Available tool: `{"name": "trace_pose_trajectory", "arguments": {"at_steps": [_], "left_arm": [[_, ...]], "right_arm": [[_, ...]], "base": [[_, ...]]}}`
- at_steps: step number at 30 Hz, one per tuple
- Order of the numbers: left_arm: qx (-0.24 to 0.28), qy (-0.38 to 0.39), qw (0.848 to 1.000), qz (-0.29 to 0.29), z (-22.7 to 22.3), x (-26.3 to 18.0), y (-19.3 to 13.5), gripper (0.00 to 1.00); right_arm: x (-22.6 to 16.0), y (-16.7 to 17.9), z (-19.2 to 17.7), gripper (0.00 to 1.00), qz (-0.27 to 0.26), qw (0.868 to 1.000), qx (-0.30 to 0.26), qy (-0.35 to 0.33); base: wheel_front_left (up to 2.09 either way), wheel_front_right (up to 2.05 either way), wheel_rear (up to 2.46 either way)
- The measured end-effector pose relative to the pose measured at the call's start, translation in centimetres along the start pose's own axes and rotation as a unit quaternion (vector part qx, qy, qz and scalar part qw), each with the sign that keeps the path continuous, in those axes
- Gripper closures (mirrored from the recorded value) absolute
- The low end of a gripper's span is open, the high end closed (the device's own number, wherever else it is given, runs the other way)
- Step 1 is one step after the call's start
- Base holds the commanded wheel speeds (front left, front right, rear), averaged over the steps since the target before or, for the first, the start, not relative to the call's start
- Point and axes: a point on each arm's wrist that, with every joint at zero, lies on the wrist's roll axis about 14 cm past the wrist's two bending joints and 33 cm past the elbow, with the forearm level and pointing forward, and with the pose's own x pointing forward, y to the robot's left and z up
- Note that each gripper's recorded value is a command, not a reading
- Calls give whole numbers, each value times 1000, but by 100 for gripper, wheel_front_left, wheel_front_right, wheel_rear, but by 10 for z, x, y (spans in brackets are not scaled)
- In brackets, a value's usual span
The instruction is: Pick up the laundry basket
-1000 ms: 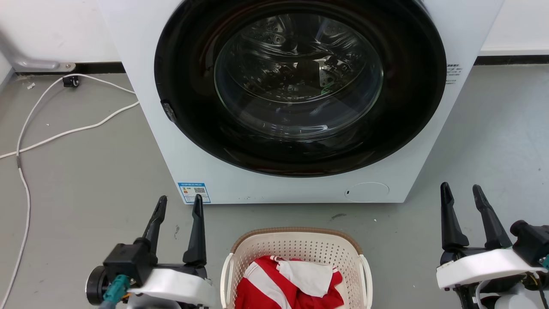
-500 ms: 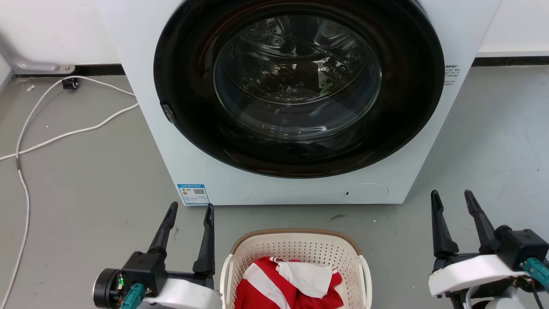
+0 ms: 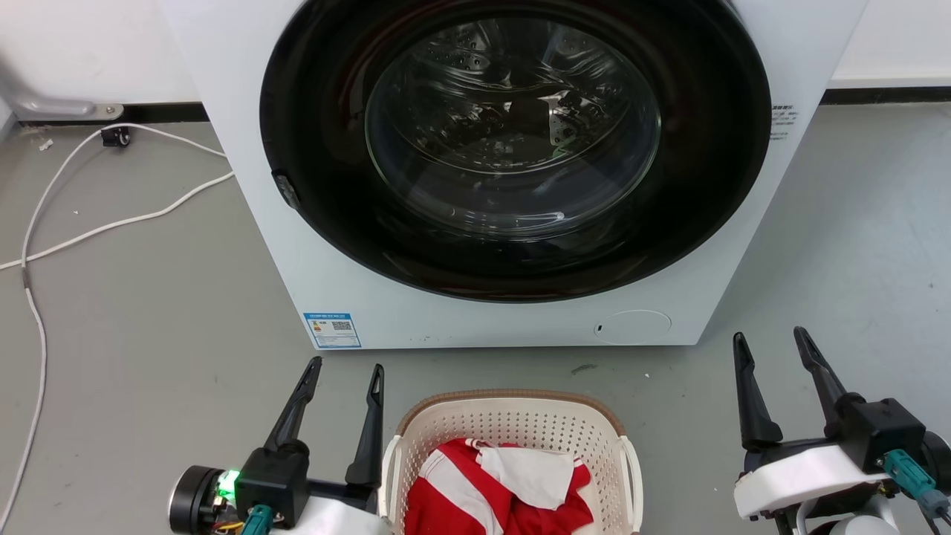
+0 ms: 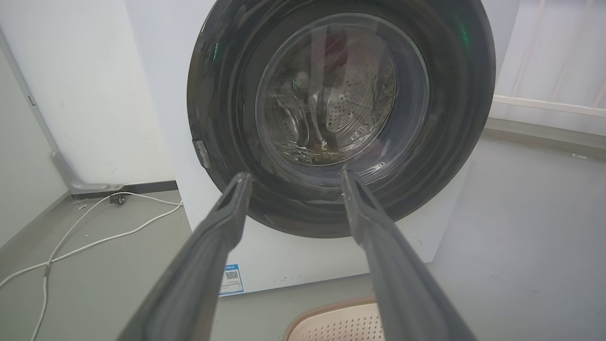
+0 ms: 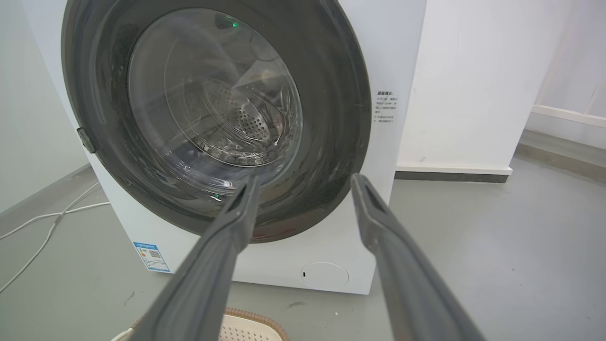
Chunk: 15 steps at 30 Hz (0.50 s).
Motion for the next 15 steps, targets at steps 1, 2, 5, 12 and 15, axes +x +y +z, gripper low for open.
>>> {"name": "trace_pose_trajectory", "arguments": {"at_steps": [1, 2, 5, 12, 15], "left_arm": [[-1, 0, 1000, 0, -1, 0, 0, 0], [-1, 1, 1000, 4, -1, 0, 2, 0], [-9, 5, 1000, 18, -6, -1, 7, 0], [10, 2, 1000, 6, -7, 0, 4, 0], [20, 0, 1000, 6, -7, 0, 5, 0]], "right_arm": [[0, -1, 0, 0, -1, 1000, 0, -1], [0, -1, 1, 0, -1, 1000, -1, -2], [0, 0, 1, 0, 1, 1000, -7, -3], [1, 0, 2, 0, 4, 1000, -22, -8], [3, 2, 6, 0, 7, 999, -31, -15]], "base": [[0, 0, 0], [0, 0, 0], [0, 0, 0], [0, 0, 0], [0, 0, 0]]}}
